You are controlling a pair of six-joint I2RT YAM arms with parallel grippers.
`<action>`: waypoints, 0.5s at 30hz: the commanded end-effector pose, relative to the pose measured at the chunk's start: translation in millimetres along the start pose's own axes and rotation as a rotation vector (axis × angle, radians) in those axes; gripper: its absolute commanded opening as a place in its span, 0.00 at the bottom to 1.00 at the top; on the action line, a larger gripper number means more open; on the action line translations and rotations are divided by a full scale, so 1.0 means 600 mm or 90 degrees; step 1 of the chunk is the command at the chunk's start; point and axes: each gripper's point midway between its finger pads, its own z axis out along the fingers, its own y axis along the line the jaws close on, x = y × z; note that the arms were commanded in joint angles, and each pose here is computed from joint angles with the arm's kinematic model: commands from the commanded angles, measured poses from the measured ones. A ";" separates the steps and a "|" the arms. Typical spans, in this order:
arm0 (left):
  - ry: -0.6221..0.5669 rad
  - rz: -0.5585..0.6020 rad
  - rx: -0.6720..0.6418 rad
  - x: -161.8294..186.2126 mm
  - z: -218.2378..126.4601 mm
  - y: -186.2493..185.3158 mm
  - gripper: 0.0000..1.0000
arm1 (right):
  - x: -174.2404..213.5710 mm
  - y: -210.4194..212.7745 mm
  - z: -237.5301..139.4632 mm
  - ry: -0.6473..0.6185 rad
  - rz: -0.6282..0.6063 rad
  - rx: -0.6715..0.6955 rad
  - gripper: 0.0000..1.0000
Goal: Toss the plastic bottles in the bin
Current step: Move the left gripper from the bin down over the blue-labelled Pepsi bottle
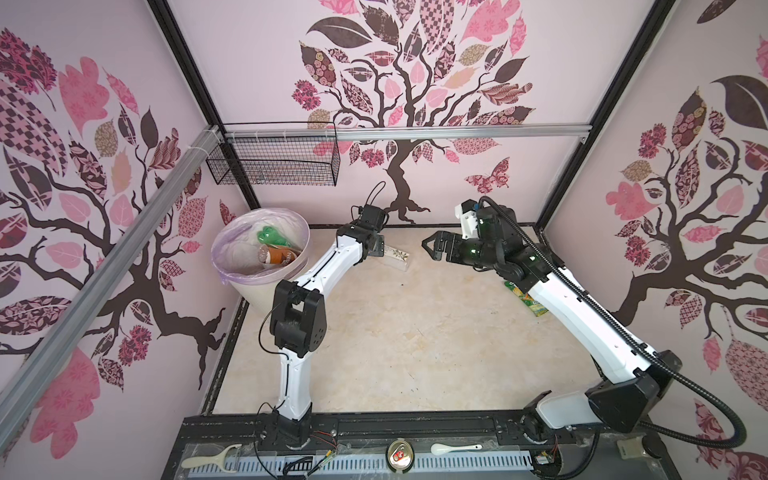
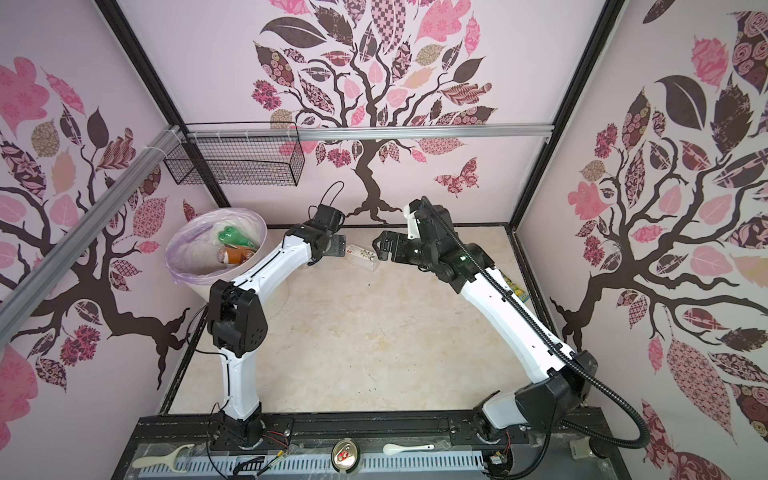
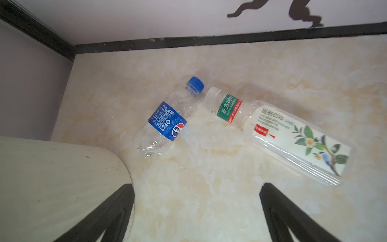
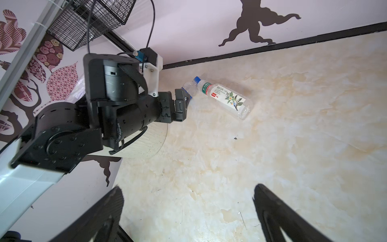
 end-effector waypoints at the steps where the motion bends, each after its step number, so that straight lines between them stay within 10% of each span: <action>1: 0.002 0.004 -0.050 -0.021 0.016 0.044 0.98 | 0.001 -0.003 0.026 0.020 -0.011 0.009 0.99; 15: 0.039 -0.012 -0.072 -0.012 0.124 0.104 0.98 | 0.040 -0.013 0.133 0.094 0.024 0.008 1.00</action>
